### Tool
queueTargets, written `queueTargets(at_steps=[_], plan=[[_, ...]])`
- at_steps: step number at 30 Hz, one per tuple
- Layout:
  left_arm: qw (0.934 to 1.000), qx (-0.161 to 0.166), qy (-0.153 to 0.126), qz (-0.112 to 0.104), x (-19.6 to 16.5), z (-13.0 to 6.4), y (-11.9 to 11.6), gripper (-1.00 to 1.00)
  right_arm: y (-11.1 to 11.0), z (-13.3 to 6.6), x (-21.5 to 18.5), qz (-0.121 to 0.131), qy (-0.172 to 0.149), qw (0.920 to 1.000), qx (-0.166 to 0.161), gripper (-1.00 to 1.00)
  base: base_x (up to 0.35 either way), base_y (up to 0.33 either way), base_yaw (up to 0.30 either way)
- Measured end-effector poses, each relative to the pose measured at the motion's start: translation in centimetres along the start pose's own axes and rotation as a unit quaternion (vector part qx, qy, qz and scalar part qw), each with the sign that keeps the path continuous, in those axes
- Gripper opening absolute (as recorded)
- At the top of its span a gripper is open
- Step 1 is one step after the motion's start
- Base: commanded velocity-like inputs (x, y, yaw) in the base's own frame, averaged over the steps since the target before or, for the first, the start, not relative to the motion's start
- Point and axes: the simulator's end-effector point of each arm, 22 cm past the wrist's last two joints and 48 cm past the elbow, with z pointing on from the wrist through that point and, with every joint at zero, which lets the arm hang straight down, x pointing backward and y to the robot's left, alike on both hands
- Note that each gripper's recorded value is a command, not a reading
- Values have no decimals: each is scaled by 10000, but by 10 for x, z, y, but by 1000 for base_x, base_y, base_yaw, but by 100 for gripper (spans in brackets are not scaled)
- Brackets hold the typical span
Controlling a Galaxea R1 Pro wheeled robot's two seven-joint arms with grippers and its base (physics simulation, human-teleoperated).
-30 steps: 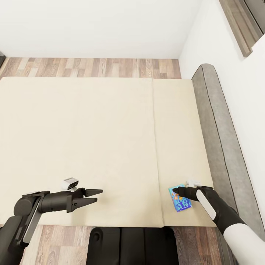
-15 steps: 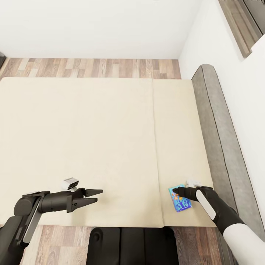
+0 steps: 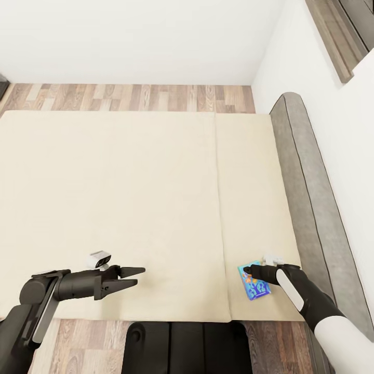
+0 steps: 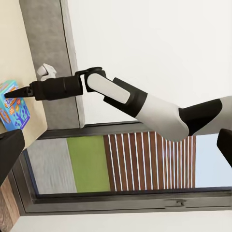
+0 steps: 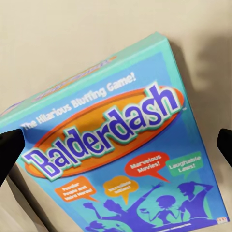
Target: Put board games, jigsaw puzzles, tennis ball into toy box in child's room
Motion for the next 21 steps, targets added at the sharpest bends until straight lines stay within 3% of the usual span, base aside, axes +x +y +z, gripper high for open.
queueTargets(at_steps=[18, 21], plan=[[10000, -4, -9, 13, -1, -1, -1, 100, 0, 1, 1, 54, -36, 10000, -69, 100, 0, 0, 0], [10000, -4, -11, 20, -2, -1, -1, 100, 0, 1, 1, -48, -46, 9999, -111, 100, 0, 0, 0]])
